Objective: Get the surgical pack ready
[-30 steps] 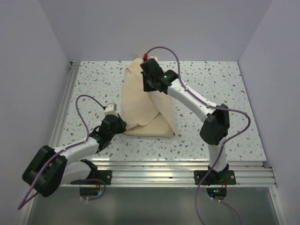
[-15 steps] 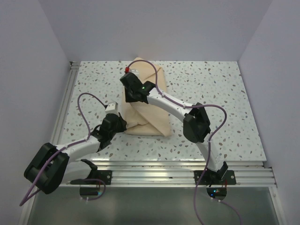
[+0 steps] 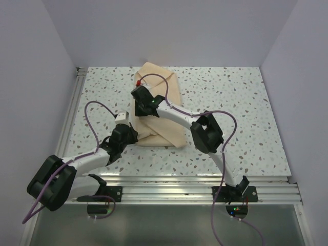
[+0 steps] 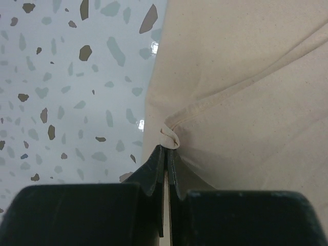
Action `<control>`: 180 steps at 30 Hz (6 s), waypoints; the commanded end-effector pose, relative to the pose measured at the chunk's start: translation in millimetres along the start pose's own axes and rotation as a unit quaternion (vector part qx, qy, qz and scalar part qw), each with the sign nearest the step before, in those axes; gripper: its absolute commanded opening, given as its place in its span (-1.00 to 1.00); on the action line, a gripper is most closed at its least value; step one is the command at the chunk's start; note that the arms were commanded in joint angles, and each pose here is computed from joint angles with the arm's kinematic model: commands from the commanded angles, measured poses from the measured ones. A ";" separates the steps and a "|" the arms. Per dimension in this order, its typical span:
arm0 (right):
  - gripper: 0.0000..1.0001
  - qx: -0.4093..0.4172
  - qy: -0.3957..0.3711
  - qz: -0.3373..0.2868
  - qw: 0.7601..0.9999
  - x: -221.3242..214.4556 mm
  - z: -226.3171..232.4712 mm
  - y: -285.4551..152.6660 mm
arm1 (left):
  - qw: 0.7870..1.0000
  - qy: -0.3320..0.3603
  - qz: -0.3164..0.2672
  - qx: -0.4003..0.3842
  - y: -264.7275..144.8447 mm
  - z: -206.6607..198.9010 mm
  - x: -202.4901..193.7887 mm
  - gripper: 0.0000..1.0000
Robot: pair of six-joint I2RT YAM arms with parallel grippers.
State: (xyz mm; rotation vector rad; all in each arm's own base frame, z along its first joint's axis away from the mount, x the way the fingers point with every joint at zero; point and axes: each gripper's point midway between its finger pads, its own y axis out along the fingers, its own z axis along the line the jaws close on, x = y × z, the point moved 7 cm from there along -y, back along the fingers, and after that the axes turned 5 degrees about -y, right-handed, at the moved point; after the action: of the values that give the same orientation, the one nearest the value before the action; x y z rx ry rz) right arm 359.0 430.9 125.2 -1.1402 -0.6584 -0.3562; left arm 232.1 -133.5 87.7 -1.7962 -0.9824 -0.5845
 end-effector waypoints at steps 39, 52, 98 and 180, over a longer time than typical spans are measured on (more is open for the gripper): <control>0.11 0.031 -0.174 0.028 0.984 0.9 -84.1 -137.2 | 0.991 0.069 0.005 -0.118 -29.7 -26.7 14.7 -0.11; 0.11 0.052 -0.268 0.079 0.959 -31.1 -58.4 -112.9 | 0.982 0.107 0.013 -0.153 -36.6 -31.1 10.8 -0.08; 0.07 0.016 -0.341 -0.050 0.939 -47.2 -32.7 -53.4 | 0.983 0.034 -0.002 -0.179 -40.8 -21.7 -12.4 -0.77; 0.11 -0.008 -0.032 0.012 0.999 -45.8 -182.4 -115.0 | 0.998 -0.050 -0.025 -0.014 61.7 -10.7 86.8 0.26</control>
State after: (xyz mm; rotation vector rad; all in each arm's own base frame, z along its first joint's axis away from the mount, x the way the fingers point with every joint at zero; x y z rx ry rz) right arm 310.2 210.1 132.3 -1.2294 -0.7066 -0.2942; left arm 310.7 -119.7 106.5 -1.8197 -1.0024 -0.4839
